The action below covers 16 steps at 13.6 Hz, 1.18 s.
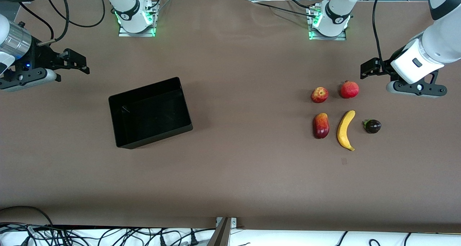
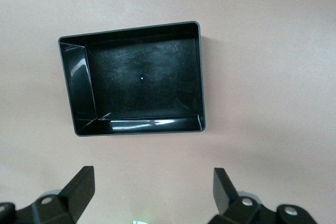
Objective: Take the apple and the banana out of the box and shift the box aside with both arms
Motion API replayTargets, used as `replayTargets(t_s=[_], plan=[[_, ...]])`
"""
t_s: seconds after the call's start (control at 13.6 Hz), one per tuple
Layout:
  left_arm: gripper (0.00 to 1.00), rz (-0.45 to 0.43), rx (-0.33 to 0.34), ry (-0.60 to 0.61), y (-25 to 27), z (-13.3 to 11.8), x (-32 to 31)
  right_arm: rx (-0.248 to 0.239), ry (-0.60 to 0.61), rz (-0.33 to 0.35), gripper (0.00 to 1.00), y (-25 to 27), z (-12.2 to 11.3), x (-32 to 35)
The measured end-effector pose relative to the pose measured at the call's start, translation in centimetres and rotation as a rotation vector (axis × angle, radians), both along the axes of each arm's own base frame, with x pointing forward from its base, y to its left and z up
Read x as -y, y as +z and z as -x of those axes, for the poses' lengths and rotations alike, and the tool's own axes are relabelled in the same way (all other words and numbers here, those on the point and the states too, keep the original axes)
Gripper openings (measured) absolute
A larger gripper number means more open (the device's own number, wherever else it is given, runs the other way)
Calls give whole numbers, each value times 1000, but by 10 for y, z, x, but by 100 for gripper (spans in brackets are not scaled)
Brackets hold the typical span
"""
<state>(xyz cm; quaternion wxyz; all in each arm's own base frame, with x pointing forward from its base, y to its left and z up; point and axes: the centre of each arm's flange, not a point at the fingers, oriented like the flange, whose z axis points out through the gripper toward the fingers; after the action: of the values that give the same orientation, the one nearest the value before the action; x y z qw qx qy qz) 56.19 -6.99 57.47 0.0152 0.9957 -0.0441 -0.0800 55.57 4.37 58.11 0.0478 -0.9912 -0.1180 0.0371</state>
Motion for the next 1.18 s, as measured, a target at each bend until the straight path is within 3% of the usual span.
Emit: replayTargets(t_s=[0.37,0.81,1.18], plan=[[100,0,0,-1,0,0,1,-22,-3,10,100,15,4,2],[100,0,0,-3,0,0,2,21,-27,12,100,45,16,19],[100,0,0,-3,0,0,2,2,-42,16,100,36,11,27]])
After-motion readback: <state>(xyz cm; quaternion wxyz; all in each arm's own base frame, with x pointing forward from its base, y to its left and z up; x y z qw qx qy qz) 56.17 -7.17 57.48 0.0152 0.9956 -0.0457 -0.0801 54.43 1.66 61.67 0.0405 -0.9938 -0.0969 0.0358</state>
